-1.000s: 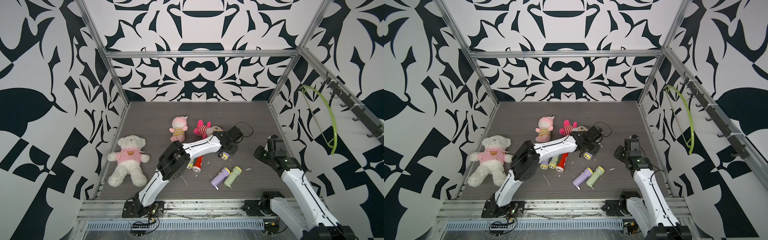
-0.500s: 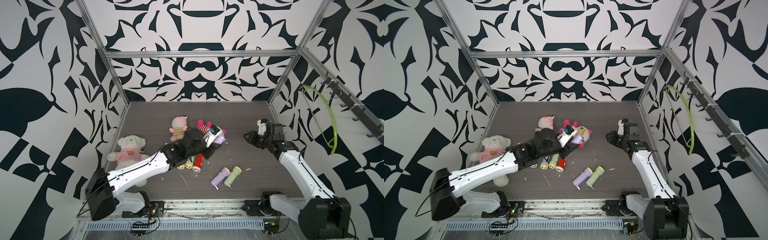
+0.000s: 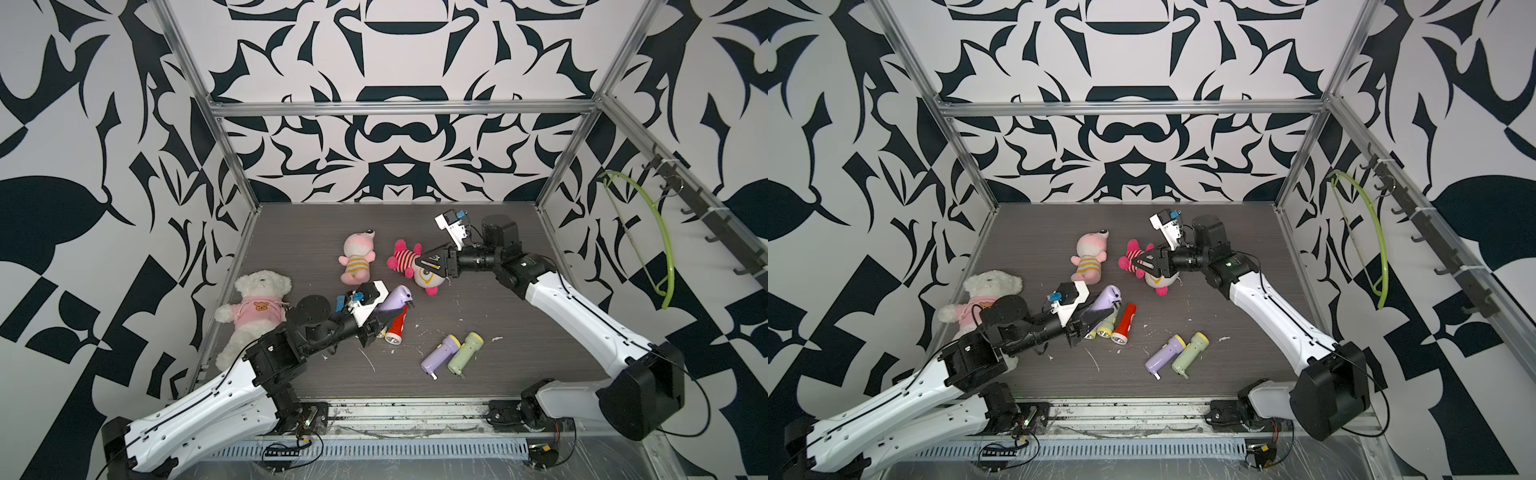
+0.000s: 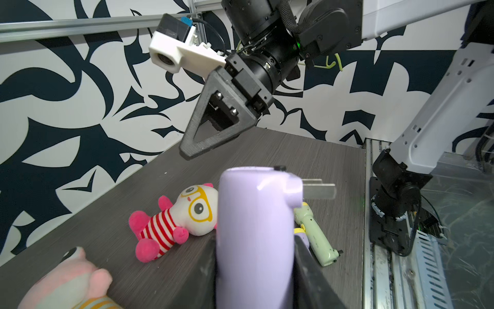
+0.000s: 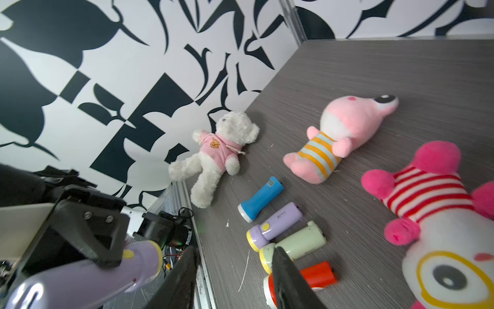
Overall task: Close the plug at the bottom of the flashlight
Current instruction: Close the plug of the flashlight.
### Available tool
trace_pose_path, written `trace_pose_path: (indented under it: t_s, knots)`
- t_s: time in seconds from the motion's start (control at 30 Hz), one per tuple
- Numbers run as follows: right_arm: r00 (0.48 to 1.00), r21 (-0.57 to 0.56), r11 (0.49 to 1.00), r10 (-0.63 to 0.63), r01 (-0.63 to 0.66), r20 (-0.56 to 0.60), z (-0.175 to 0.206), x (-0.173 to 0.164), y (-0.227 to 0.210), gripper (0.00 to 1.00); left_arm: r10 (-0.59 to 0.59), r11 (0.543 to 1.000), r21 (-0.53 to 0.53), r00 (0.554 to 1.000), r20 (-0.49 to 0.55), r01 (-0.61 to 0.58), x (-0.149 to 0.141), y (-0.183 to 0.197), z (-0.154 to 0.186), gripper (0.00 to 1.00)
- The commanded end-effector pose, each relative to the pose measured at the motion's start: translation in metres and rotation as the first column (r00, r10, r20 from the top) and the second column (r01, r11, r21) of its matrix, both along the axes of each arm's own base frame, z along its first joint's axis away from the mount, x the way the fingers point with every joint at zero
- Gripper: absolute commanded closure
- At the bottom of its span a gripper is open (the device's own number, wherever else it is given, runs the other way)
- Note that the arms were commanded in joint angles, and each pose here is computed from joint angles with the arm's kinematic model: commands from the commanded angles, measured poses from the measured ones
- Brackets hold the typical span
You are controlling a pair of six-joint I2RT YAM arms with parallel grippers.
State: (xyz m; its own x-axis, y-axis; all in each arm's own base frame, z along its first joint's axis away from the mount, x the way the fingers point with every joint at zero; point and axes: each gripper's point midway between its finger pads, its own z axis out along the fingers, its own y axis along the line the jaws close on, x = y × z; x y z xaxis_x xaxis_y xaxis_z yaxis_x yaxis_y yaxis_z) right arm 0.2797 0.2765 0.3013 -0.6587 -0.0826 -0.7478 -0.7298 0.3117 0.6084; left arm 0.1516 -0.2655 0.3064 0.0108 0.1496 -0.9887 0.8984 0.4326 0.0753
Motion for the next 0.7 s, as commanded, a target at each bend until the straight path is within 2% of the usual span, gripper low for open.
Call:
trace_pose_path:
  t_s: [0.0, 0.17, 0.33, 0.5, 0.67]
  knots:
    - [0.968, 0.105, 0.973, 0.185, -0.205, 0.172, 0.054, -0.032, 0.011, 0.49, 0.001, 1.0, 0.0, 1.0, -0.02, -0.001, -0.004, 0.008, -0.003, 1.0]
    - [0.923, 0.12, 0.939, 0.282, -0.321, 0.263, 0.074, -0.062, 0.018, 0.47, 0.004, 1.0, -0.01, 0.999, -0.044, -0.004, -0.007, 0.015, 0.002, 1.0]
    - [0.852, 0.09, 0.885, 0.406, -0.456, 0.33, 0.083, -0.097, 0.038, 0.47, -0.029, 0.999, -0.021, 0.998, -0.055, 0.028, -0.012, 0.012, 0.009, 0.99]
    - [0.777, 0.055, 0.814, 0.529, -0.578, 0.34, 0.079, -0.128, 0.049, 0.48, -0.075, 0.997, -0.031, 0.994, -0.075, 0.073, -0.019, 0.008, 0.014, 0.99]
    - [0.756, 0.031, 0.794, 0.565, -0.607, 0.331, 0.067, -0.138, 0.048, 0.49, -0.115, 0.992, -0.055, 0.99, -0.077, 0.111, -0.028, 0.009, 0.024, 0.98]
